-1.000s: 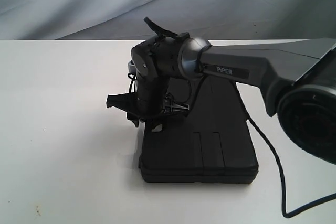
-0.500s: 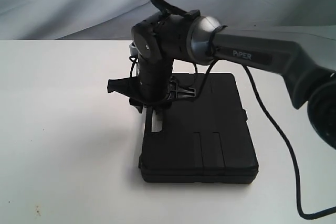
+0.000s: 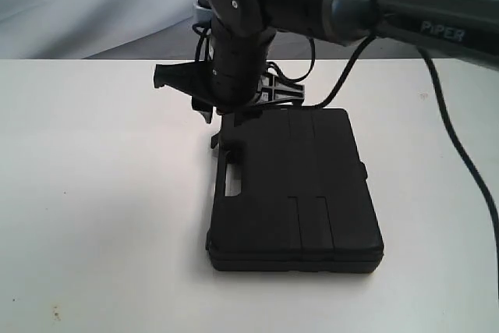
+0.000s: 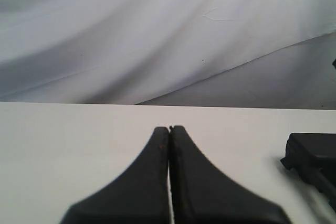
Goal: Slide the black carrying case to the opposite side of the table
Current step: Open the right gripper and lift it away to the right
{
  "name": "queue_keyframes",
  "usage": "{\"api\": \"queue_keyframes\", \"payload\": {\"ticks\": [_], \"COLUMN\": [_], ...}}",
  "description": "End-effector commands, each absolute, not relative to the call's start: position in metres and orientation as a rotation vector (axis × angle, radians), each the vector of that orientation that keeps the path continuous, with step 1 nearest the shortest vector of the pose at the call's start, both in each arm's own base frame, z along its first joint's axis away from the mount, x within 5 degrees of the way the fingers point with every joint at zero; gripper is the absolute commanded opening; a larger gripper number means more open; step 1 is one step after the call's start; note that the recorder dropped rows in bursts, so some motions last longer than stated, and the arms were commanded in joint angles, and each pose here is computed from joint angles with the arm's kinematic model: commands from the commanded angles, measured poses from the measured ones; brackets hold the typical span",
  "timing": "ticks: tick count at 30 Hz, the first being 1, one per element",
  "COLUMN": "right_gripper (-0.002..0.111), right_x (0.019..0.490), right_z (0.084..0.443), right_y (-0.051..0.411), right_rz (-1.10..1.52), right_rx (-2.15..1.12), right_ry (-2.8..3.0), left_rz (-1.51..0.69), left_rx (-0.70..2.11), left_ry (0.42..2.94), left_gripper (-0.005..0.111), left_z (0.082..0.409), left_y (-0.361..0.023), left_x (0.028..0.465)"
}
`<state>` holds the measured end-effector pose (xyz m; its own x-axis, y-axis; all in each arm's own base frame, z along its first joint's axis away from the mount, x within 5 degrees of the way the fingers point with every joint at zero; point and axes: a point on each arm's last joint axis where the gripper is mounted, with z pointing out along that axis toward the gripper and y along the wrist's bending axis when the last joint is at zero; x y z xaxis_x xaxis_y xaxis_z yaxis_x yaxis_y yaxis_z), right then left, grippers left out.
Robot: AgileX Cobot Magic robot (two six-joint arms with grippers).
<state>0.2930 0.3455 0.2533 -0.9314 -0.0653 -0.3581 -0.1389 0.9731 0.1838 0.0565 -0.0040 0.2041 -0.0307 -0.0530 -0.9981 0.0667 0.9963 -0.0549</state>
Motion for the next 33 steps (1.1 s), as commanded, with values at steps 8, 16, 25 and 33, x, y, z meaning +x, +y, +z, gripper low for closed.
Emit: {"api": "queue_keyframes", "payload": {"ticks": [8,16,25,33], "right_gripper": [0.032,0.023,0.012,0.008], "right_x": [0.267,0.255,0.244,0.207], "right_z": [0.280,0.273,0.268,0.278], "right_y": [0.322,0.276,0.197,0.110], "right_rz": [0.378,0.611,0.576,0.490], "right_rx": [-0.191,-0.068,0.033,0.074], "right_ry": [2.670,2.568,2.473,2.281], "left_rz": [-0.102,-0.102,-0.102,-0.102], "left_rx": [0.002,0.002,0.002,0.002], "left_ry": [1.593,1.593,1.593,1.593], "left_gripper": [0.000,0.000,0.000,0.000], "left_z": [0.203,0.203,0.203,0.203], "left_y": [-0.004,-0.004,-0.004,-0.004], "left_x": [0.056,0.056,0.056,0.056]}}
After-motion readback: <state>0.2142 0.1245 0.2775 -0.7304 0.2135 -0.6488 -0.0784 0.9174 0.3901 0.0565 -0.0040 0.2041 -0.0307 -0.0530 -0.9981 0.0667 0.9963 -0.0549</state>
